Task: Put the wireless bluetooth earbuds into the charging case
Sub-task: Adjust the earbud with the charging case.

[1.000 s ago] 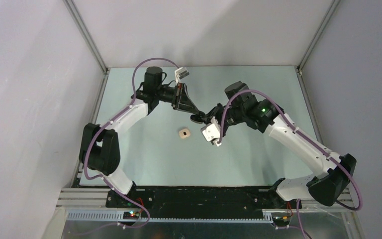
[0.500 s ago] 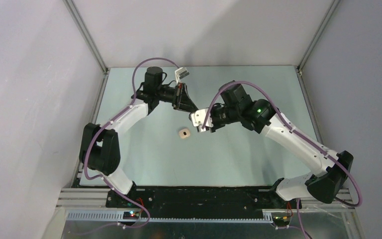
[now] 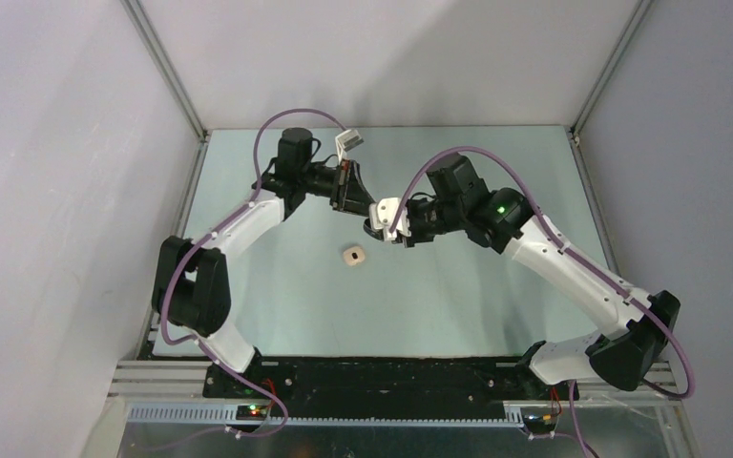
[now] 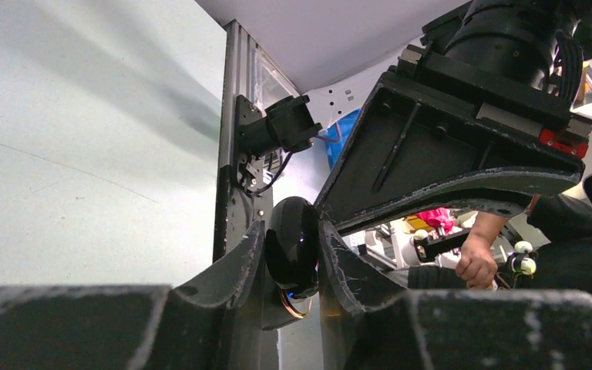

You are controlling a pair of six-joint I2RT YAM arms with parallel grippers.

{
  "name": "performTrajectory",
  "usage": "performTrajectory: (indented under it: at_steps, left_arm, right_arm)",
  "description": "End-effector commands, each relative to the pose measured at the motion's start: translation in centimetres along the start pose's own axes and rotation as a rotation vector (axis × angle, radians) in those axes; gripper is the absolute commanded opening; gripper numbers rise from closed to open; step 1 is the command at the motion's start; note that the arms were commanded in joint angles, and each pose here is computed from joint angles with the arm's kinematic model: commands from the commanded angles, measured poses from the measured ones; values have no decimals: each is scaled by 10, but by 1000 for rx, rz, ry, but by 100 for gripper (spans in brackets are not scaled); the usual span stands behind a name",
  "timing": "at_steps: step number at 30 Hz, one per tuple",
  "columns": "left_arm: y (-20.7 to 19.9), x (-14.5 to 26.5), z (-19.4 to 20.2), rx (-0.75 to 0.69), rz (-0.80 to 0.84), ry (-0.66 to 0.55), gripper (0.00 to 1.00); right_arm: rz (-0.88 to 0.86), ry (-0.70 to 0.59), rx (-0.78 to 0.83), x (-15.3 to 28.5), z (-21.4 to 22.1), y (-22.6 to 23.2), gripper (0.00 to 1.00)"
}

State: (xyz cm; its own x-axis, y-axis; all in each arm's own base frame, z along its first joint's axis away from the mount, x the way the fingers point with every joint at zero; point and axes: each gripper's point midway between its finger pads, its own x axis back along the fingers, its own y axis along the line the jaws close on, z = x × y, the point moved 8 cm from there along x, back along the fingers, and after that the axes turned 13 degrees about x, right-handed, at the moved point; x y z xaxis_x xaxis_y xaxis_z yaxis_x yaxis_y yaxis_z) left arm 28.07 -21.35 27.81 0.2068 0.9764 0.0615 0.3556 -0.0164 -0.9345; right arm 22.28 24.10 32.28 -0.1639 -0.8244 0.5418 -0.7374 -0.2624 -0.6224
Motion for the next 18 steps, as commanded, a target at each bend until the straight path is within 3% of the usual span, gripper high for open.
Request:
performTrajectory:
  at_steps: [1,10,18]
  left_arm:
    - [-25,2,-2,-206,41,21,0]
    - [-25,5,2,-273,53,29,0]
    - [-26,6,2,-320,82,55,0]
  right_arm:
    - [23,-88,7,13,-15,-4,12]
    - [37,-96,-98,13,-18,-4,13]
    - [0,-117,51,16,-17,3,11]
